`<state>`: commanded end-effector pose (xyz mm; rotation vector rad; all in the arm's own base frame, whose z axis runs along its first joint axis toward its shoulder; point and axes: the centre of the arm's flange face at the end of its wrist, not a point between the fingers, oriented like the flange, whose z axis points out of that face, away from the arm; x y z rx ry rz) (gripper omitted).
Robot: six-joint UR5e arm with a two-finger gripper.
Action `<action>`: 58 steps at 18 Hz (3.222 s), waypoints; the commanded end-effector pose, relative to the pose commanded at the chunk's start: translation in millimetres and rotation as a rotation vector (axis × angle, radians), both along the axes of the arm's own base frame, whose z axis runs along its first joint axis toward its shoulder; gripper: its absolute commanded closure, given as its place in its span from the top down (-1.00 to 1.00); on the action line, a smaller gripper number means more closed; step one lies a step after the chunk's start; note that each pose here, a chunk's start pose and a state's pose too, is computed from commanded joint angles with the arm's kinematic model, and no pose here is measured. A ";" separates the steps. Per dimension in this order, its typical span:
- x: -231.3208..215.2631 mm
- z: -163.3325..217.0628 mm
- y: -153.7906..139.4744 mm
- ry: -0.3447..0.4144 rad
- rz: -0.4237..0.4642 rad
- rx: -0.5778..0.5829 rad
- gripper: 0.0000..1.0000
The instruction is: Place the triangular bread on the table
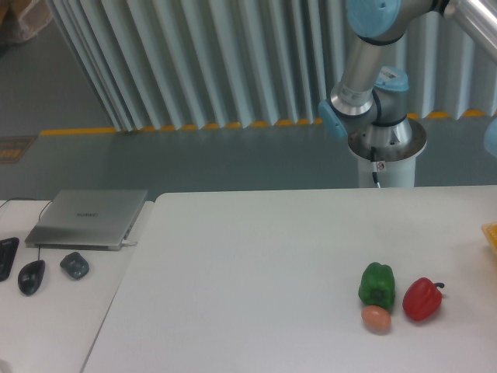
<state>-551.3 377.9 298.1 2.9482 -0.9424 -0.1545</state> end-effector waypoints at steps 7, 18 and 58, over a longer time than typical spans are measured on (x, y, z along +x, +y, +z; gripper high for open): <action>0.3 -6.4 0.4 -0.012 0.008 -0.009 -0.73; -8.6 30.1 -2.4 -0.103 0.056 0.030 -0.82; 179.8 31.8 77.2 -0.263 0.105 -0.064 -0.71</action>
